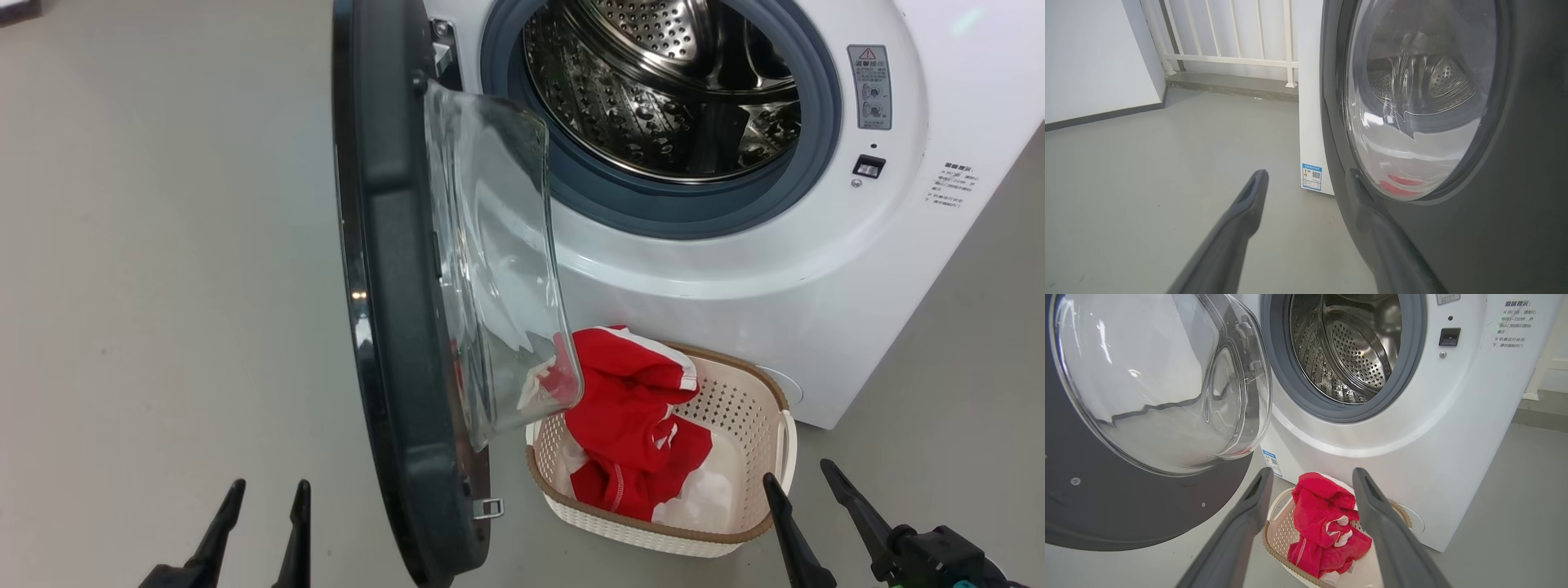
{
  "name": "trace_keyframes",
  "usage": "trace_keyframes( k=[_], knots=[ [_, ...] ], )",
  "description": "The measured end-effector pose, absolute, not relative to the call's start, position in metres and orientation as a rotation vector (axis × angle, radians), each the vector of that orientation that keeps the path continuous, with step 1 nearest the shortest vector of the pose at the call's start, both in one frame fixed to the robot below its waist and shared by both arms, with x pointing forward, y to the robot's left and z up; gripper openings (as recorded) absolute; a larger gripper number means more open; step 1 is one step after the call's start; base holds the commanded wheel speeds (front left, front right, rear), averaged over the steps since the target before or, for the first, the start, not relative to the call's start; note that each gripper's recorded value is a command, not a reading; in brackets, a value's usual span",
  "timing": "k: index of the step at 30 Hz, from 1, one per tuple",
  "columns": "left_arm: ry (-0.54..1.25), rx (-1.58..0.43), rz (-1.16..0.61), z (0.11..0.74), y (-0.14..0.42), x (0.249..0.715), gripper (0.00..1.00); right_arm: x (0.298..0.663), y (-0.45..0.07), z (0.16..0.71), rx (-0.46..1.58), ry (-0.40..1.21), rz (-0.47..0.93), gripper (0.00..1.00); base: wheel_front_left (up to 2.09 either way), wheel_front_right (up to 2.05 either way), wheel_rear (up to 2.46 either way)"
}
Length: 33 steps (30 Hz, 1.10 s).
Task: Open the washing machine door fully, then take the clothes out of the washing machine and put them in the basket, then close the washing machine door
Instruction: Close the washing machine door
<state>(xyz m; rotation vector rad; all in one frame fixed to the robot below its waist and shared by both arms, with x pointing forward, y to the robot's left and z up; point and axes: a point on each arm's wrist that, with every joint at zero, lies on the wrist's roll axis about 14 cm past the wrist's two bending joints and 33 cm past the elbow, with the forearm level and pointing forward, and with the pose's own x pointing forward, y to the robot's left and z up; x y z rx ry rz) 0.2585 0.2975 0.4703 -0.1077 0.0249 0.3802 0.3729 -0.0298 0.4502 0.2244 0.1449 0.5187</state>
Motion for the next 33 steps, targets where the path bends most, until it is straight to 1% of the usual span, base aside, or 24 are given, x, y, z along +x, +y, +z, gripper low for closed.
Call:
trace_keyframes(
  k=[4, 5, 7, 9, 10, 11, 16, 19, 21, 25, 26, 30, 33],
  knots=[
    [0.023, -0.108, 0.383, 0.471, 0.298, 0.258, 1.0, 0.373, -0.03, 0.451, 0.224, 0.144, 0.518, 1.0, 0.0, 0.0, 0.0],
    [0.022, -0.109, 0.384, 0.471, 0.299, 0.258, 0.93, 0.373, -0.03, 0.451, 0.224, 0.143, 0.518, 1.0, 0.0, 0.0, 0.0],
    [0.014, -0.117, 0.389, 0.472, 0.3, 0.258, 0.47, 0.373, -0.03, 0.451, 0.224, 0.142, 0.518, 1.0, 0.0, 0.0, 0.0],
    [0.002, -0.138, 0.396, 0.474, 0.301, 0.258, 0.26, 0.372, -0.03, 0.452, 0.224, 0.14, 0.518, 1.0, 0.0, 0.0, 0.0],
    [-0.012, -0.159, 0.403, 0.477, 0.303, 0.258, 0.03, 0.372, -0.03, 0.452, 0.224, 0.14, 0.518, 1.0, 0.0, 0.0, 0.0],
    [-0.029, -0.181, 0.412, 0.48, 0.305, 0.257, 0.0, 0.372, -0.03, 0.452, 0.224, 0.139, 0.518, 1.0, 0.0, 0.0, 0.0],
    [-0.142, -0.33, 0.443, 0.5, 0.313, 0.259, 0.0, 0.372, -0.029, 0.454, 0.223, 0.133, 0.521, 1.0, 0.0, 0.0, 0.0],
    [-0.22, -0.478, 0.449, 0.512, 0.315, 0.264, 0.0, 0.371, -0.029, 0.455, 0.224, 0.131, 0.521, 1.0, 0.0, 0.0, 0.0],
    [-0.284, -0.658, 0.458, 0.516, 0.318, 0.266, 0.0, 0.37, -0.029, 0.456, 0.225, 0.131, 0.521, 1.0, 0.0, 0.0, 0.0],
    [-0.375, -0.927, 0.441, 0.525, 0.322, 0.27, 0.0, 0.369, -0.03, 0.455, 0.227, 0.133, 0.516, 1.0, 0.0, 0.0, 0.0],
    [-0.406, -1.066, 0.423, 0.529, 0.325, 0.273, 0.0, 0.369, -0.031, 0.454, 0.228, 0.135, 0.512, 1.0, 0.0, 0.0, 0.0],
    [-0.353, -1.305, 0.327, 0.529, 0.321, 0.281, 0.0, 0.369, -0.034, 0.452, 0.23, 0.139, 0.503, 1.0, 0.0, 0.0, 0.0],
    [-0.251, -1.403, 0.217, 0.529, 0.308, 0.288, 0.0, 0.37, -0.037, 0.45, 0.231, 0.144, 0.494, 1.0, 0.0, 0.0, 0.0]
  ],
)
